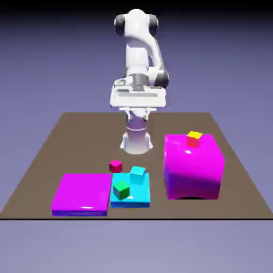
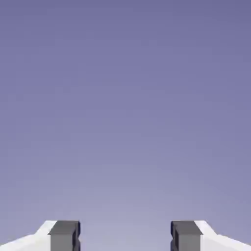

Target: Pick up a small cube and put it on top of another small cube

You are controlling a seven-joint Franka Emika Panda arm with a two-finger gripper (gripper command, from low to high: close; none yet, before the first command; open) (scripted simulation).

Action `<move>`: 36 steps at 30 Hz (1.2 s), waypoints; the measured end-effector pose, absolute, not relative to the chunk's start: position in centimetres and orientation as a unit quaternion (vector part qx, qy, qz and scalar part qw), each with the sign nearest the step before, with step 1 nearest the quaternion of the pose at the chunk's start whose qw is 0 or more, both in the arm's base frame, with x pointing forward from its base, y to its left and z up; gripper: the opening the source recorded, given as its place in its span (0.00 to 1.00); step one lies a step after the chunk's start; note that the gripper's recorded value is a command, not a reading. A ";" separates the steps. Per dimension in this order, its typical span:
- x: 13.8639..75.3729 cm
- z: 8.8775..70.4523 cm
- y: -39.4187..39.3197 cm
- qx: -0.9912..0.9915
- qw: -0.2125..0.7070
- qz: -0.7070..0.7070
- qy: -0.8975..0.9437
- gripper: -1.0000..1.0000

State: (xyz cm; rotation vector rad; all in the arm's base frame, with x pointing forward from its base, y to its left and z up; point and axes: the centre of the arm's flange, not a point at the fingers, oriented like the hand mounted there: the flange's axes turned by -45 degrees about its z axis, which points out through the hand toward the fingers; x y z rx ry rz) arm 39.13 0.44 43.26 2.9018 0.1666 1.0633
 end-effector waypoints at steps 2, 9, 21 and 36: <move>39.0 39.0 0.3 0.957 0.048 0.267 0.100 0.50; 34.9 25.5 -1.5 0.960 0.105 -0.016 0.258 0.50; 26.9 13.2 -5.4 0.875 0.120 -0.261 0.389 0.50; 27.6 16.6 -4.3 0.876 0.115 -0.262 0.388 0.00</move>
